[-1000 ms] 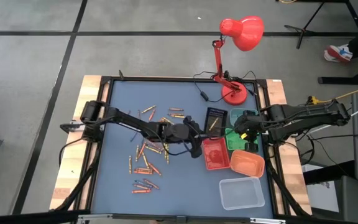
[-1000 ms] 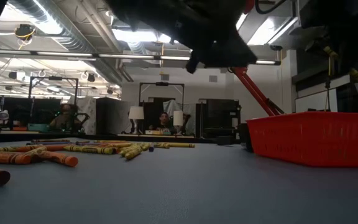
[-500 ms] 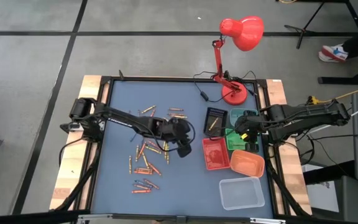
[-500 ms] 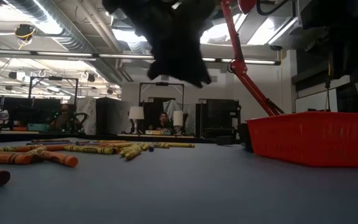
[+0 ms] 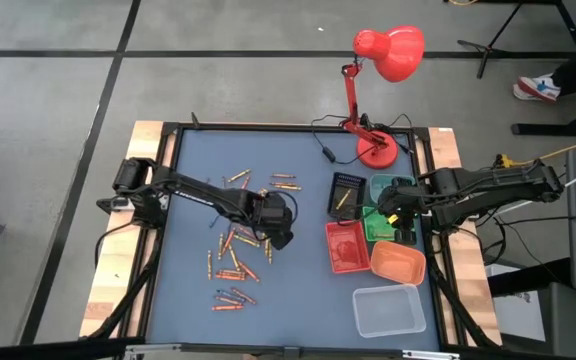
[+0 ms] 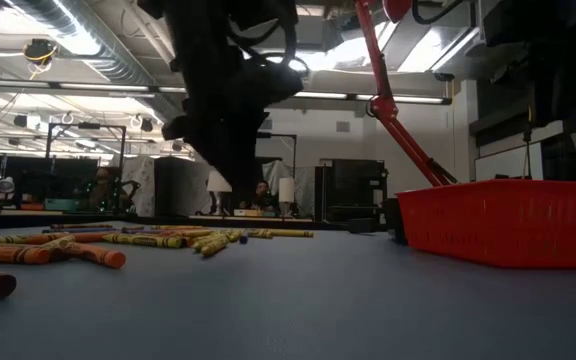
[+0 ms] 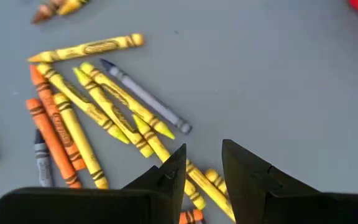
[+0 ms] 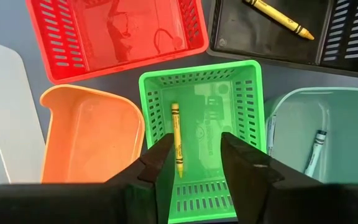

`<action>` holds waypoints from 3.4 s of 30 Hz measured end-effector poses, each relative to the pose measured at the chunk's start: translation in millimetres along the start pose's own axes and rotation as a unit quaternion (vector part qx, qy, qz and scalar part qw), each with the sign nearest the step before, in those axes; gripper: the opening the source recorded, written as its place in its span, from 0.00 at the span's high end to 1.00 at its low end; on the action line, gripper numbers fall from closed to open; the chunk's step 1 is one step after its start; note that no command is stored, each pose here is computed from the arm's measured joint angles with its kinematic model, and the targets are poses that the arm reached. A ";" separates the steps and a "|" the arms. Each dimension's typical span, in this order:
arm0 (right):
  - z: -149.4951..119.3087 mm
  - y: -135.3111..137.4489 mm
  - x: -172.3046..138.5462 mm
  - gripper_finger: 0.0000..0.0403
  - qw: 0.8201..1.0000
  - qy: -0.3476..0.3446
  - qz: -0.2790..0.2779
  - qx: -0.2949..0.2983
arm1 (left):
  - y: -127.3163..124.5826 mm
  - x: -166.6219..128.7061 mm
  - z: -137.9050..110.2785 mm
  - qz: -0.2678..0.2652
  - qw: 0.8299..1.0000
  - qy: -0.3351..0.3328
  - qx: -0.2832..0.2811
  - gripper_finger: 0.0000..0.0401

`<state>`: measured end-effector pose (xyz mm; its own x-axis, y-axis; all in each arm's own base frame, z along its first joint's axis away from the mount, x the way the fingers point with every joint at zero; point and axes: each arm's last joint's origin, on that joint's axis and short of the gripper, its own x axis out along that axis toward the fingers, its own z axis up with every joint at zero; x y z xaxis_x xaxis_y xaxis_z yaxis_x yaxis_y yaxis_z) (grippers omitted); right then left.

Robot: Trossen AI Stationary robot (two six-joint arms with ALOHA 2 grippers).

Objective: Sort crayons
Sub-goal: Put the yellow green crayon into the green basket

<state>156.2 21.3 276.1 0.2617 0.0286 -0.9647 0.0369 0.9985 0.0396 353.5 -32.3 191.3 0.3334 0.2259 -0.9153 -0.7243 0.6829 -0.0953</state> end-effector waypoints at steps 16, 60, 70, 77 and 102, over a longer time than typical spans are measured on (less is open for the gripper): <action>1.3 0.3 0.1 0.68 1.000 -0.006 0.001 0.000 | 0.5 30.6 -8.8 0.051 0.996 0.024 -0.062 0.78; 1.9 0.4 0.1 0.68 1.000 -0.009 0.002 0.000 | 5.3 50.8 -16.5 0.059 0.981 0.123 -0.139 0.78; 1.9 0.4 0.1 0.68 1.000 -0.009 0.002 0.000 | 4.1 50.4 -17.8 0.053 0.980 0.132 -0.139 0.83; 1.9 0.4 0.1 0.68 1.000 -0.009 0.002 0.000 | 3.9 50.4 -17.4 0.053 0.981 0.129 -0.138 0.94; 21.1 3.9 -2.3 0.68 0.994 -0.109 0.020 0.000 | -51.3 1.9 45.2 -0.172 0.983 -0.060 -0.006 0.97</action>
<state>176.1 24.2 284.0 0.4664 0.0570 -0.8828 0.0233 0.9968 0.0767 418.6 -35.5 212.1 0.6282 0.0630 -0.7755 -0.5628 0.7250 -0.3970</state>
